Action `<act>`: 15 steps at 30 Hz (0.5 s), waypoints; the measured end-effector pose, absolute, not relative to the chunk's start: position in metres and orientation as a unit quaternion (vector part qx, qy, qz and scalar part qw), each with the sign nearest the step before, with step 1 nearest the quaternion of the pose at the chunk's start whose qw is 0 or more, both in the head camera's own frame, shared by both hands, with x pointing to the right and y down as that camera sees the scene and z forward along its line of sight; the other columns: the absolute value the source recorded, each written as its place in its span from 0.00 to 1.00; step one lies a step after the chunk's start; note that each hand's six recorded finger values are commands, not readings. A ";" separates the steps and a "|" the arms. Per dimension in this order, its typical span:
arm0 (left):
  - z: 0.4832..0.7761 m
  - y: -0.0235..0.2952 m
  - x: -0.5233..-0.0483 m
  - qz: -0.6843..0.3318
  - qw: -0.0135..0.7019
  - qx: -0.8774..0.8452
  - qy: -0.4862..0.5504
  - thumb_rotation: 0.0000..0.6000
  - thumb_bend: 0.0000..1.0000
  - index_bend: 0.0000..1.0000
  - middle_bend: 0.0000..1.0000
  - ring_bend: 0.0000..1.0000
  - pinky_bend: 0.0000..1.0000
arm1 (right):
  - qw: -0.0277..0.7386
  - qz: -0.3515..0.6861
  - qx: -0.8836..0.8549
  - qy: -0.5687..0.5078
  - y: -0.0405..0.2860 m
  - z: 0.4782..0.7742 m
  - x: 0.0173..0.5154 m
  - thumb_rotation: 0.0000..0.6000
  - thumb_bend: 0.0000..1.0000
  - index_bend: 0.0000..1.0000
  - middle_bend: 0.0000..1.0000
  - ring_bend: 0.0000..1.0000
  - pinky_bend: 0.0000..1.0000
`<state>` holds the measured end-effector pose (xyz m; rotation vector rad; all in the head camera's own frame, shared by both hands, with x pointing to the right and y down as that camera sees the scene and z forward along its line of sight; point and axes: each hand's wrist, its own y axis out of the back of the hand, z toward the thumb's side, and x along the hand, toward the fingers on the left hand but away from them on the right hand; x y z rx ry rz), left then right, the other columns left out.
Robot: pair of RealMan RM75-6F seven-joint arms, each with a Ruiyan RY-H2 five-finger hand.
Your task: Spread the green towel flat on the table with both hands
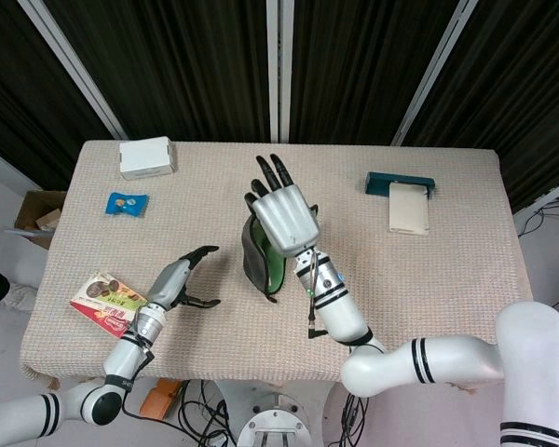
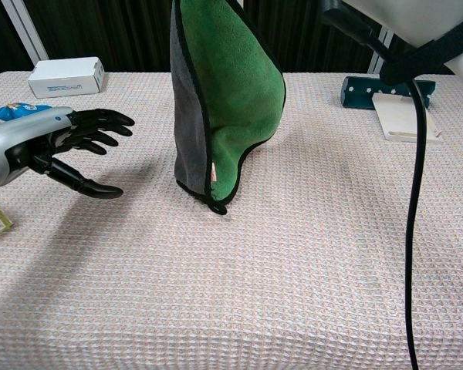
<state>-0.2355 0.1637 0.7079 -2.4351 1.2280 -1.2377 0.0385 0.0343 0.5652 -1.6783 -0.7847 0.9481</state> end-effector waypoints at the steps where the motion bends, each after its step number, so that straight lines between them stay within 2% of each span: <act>1: 0.708 0.164 -0.235 -0.412 0.073 -0.811 0.409 1.00 0.06 0.14 0.12 0.14 0.17 | 0.506 0.393 -0.696 -0.325 0.034 0.566 0.037 1.00 0.58 0.85 0.32 0.03 0.00; 9: 0.711 0.157 -0.231 -0.405 0.043 -0.811 0.420 1.00 0.05 0.14 0.12 0.14 0.17 | 0.508 0.402 -0.687 -0.331 0.026 0.569 0.017 1.00 0.58 0.85 0.32 0.03 0.00; 15: 0.710 0.141 -0.226 -0.397 0.018 -0.806 0.438 0.99 0.03 0.14 0.12 0.14 0.17 | 0.505 0.416 -0.656 -0.376 0.008 0.554 0.000 1.00 0.58 0.85 0.32 0.03 0.00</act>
